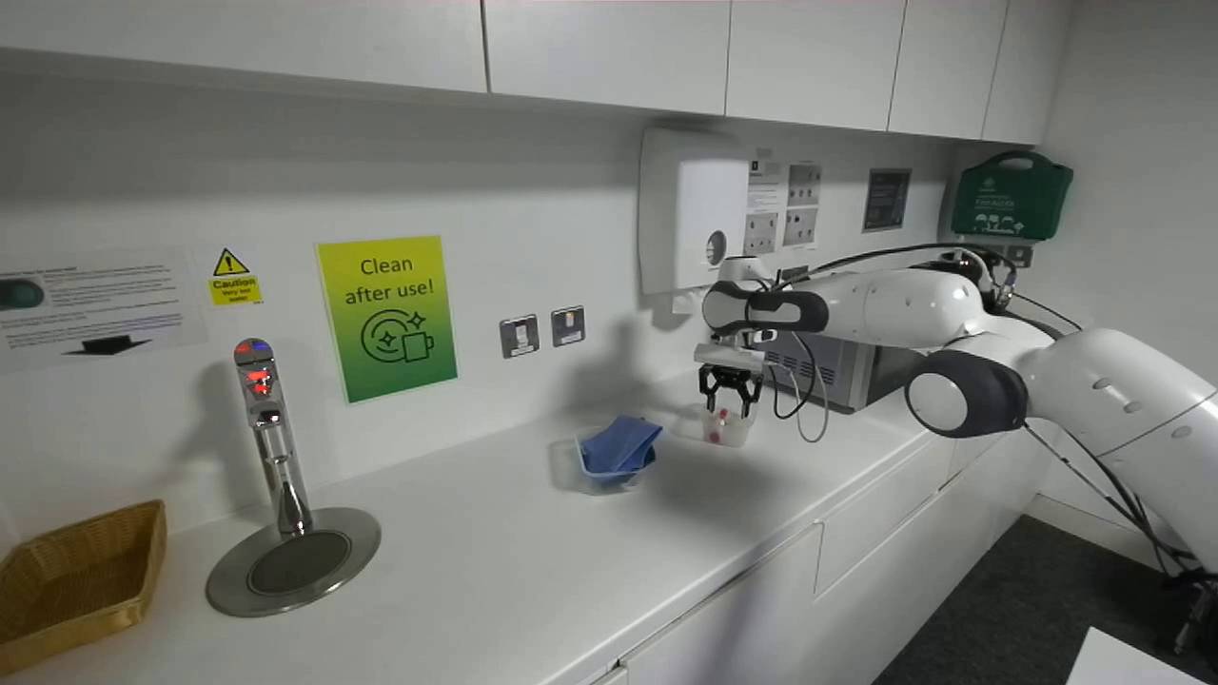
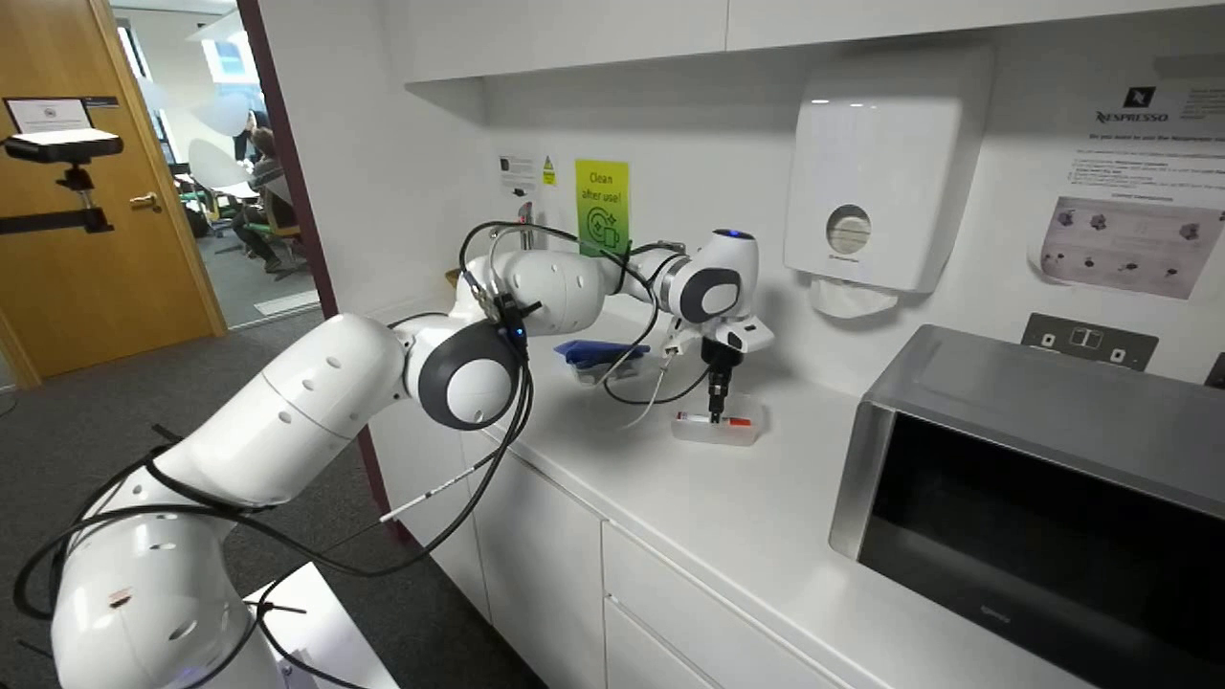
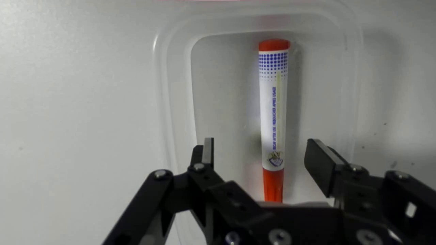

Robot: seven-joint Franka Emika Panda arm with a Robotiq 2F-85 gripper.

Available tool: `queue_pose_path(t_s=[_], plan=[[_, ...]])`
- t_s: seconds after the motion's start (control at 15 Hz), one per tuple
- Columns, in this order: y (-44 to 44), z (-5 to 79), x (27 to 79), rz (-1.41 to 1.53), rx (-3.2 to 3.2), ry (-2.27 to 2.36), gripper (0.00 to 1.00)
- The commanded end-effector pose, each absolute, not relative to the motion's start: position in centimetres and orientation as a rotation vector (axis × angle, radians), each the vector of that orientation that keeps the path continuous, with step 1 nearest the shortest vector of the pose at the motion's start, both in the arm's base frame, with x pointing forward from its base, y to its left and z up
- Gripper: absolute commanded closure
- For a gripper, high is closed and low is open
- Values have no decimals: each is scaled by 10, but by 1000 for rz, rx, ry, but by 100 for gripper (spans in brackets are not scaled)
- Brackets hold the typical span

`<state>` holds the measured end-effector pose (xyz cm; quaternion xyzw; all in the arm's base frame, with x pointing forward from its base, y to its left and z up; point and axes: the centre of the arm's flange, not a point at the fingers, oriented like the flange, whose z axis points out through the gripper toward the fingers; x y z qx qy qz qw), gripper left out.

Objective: Remove the marker from the clear bowl.

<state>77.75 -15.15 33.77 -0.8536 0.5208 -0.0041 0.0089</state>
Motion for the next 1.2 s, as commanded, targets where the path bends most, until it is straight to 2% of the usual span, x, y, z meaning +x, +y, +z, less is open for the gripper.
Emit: queue_pose_path(t_s=[0.0, 0.27, 0.4, 0.47, 0.6, 1.0, 1.07, 1.13], plan=[[-158, 342, 807, 25, -2640, 1656, 27], [-159, 332, 809, 35, -2638, 1665, 26], [-160, 330, 810, 35, -2636, 1666, 29], [-160, 329, 810, 34, -2636, 1668, 52], [-161, 331, 810, 30, -2634, 1668, 55], [-165, 333, 809, 24, -2625, 1673, 98], [-166, 334, 808, 22, -2623, 1674, 99], [-167, 334, 808, 22, -2621, 1675, 95]])
